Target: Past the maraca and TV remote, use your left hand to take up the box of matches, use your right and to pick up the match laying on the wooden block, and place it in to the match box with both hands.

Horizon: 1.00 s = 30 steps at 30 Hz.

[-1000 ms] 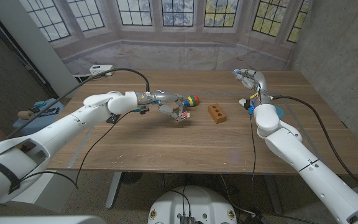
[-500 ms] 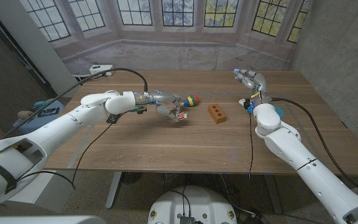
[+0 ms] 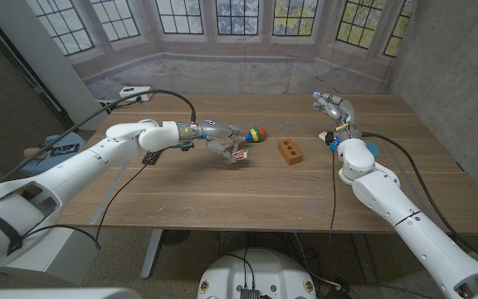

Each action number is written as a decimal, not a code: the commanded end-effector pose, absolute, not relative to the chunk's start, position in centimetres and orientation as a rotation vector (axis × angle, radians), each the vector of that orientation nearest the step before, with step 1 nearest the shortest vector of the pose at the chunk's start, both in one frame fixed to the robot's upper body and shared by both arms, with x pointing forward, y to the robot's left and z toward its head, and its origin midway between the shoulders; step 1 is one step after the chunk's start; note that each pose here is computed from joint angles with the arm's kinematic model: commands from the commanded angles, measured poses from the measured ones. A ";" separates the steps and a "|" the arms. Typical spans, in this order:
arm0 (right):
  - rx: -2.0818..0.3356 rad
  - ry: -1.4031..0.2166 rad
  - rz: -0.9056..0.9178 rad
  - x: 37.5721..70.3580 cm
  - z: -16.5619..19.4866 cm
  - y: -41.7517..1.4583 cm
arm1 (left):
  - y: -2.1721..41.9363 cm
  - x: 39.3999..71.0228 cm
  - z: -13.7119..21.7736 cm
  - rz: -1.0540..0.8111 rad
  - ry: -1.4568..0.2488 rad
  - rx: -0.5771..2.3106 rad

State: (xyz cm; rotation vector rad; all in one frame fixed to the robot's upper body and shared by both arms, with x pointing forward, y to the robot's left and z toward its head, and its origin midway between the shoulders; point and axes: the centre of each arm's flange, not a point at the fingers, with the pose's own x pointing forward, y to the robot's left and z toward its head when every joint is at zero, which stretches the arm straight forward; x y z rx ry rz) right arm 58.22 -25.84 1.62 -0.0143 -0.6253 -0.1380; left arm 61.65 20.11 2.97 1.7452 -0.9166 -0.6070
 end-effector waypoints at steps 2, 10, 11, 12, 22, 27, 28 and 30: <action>0.064 -0.608 -0.102 59.1 1.4 -26.1 | 20.2 61.8 2.7 -0.605 -0.924 1.776; 0.102 -0.592 -0.075 59.6 1.3 -26.4 | 20.1 61.7 2.4 -0.606 -0.925 1.791; 0.107 -0.589 -0.072 59.7 1.2 -26.5 | 20.1 61.7 2.4 -0.606 -0.923 1.793; 0.114 -0.585 -0.068 59.8 1.2 -26.5 | 20.1 61.7 2.4 -0.608 -0.921 1.792; 0.159 -0.572 -0.042 60.2 0.8 -27.0 | 20.1 61.7 2.2 -0.598 -0.913 1.816; 0.172 -0.566 -0.031 60.4 0.7 -27.0 | 20.2 61.8 2.0 -0.601 -0.902 1.818; 0.175 -0.564 -0.029 60.5 0.7 -27.1 | 20.2 61.8 2.0 -0.602 -0.900 1.818; 0.185 -0.561 -0.023 60.6 0.7 -27.1 | 20.2 61.8 1.9 -0.601 -0.900 1.821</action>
